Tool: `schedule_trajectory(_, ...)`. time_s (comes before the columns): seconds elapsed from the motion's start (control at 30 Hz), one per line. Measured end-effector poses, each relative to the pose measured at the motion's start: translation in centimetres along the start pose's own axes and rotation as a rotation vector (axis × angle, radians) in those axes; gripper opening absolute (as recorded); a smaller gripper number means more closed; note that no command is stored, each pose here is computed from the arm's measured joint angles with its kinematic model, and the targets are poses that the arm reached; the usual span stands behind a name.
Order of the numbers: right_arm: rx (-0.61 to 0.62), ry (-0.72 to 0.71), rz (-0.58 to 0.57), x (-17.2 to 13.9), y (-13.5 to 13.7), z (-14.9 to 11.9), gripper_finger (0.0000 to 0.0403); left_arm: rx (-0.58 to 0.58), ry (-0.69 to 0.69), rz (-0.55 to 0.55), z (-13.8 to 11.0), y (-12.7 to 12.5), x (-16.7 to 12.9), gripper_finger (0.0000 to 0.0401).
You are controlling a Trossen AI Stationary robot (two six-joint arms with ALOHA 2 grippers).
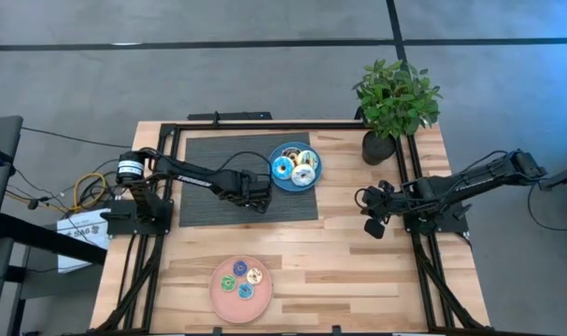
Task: Pick & Place donuts
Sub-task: Put the small dark blue donut on the pink plate
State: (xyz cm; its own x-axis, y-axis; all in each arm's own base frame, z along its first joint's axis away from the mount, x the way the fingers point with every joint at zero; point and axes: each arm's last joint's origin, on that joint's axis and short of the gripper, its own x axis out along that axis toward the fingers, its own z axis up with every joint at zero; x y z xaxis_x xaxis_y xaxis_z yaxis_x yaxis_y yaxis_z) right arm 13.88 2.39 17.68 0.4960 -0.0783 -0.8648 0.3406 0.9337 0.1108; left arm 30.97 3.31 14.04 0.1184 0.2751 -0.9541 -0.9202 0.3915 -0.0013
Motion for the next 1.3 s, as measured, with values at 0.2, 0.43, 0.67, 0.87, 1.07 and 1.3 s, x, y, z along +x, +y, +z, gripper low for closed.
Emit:
schedule_trajectory(0.2, 0.000, 0.000, 0.000, 0.0, 0.0, 0.0, 0.0001, -0.002, 0.007, -0.003, 0.0, 0.0, 0.0, 0.0206)
schedule_trajectory(0.43, 0.000, 0.000, 0.000, 0.0, 0.0, 0.0, 0.0001, -0.011, 0.015, -0.009, -0.3, -0.2, -0.1, 0.0206)
schedule_trajectory(0.67, 0.002, -0.008, 0.000, 0.0, 0.0, 0.1, 0.0001, -0.005, 0.017, -0.019, -0.4, -0.2, -0.4, 0.0206)
schedule_trajectory(0.87, 0.002, -0.007, 0.000, 0.0, 0.0, 0.1, 0.0001, -0.015, -0.034, -0.048, 0.0, 0.1, -1.8, 0.0206)
schedule_trajectory(1.07, 0.004, -0.015, 0.005, 0.0, 0.1, 0.1, 0.0001, -0.023, -0.114, -0.097, 0.3, 0.3, -3.8, 0.0206)
schedule_trajectory(1.3, 0.011, -0.046, 0.023, 0.0, 0.2, 0.4, 0.0001, 0.014, -0.201, -0.180, -0.9, -0.2, -6.6, 0.0206)
